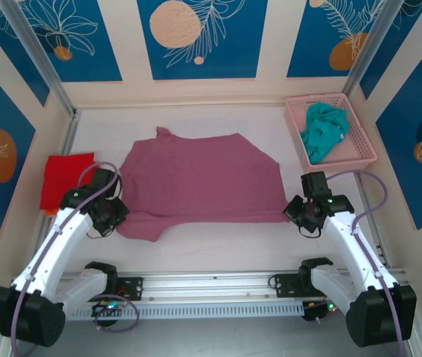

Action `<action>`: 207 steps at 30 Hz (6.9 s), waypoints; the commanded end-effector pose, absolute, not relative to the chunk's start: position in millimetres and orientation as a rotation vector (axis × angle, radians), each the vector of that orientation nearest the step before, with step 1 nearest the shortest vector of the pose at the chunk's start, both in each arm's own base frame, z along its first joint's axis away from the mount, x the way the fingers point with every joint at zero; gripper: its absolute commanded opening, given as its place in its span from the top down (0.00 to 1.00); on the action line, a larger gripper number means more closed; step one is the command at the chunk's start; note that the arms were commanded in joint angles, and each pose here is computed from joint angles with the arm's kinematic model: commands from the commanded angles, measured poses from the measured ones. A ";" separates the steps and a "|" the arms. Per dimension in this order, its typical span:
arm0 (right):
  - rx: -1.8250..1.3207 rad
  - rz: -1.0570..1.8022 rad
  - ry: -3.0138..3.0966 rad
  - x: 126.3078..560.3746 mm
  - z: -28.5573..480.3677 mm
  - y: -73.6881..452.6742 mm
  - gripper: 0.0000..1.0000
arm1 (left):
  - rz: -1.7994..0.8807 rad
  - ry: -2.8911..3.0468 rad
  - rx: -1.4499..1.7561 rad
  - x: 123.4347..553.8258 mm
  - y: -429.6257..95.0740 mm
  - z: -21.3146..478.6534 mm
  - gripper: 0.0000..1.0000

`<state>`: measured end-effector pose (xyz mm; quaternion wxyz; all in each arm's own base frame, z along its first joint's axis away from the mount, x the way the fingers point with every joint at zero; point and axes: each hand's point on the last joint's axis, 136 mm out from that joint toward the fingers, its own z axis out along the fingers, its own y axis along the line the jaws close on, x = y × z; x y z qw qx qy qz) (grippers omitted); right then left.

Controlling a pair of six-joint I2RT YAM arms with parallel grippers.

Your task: Fold and stack the t-shirts

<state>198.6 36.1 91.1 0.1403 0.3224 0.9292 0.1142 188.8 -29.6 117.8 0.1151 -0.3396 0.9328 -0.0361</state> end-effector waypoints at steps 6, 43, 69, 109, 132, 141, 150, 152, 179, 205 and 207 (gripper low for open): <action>0.741 0.463 2.540 329.4 136.4 44.2 1.00 | 0.001 2.582 -0.774 325.7 -33.0 155.1 1.00; 0.477 0.842 2.311 343.8 231.5 80.8 1.00 | -0.392 2.163 -0.771 284.9 -20.8 268.7 1.00; 0.983 0.606 2.730 179.3 62.9 57.6 1.00 | -0.212 2.568 -1.087 179.8 -13.3 105.4 1.00; 0.809 0.615 2.696 333.0 91.9 62.1 1.00 | 0.090 2.612 -0.744 342.9 -0.1 134.3 1.00; 0.812 0.609 2.705 364.2 78.9 62.0 1.00 | 0.084 2.659 -0.637 395.9 -10.2 110.9 1.00; 0.831 0.613 2.716 365.7 70.9 62.9 1.00 | 0.063 2.654 -0.605 409.5 -14.1 107.1 1.00; 0.840 0.615 2.718 365.2 69.2 63.7 1.00 | 0.050 2.674 -0.590 416.0 -17.3 99.7 1.00; 0.841 0.617 2.720 364.5 68.3 64.4 1.00 | 0.042 2.682 -0.594 414.0 -18.7 97.1 1.00; 0.742 0.641 2.577 360.7 105.5 66.1 0.33 | -0.159 2.543 -0.649 383.8 -31.2 134.5 0.02; 0.831 0.577 2.842 291.1 16.9 97.1 0.45 | -0.124 2.727 -0.956 278.0 -26.2 3.1 0.47; 0.849 0.583 2.857 281.6 17.2 96.6 0.45 | -0.133 2.727 -0.963 268.0 -26.2 5.2 0.46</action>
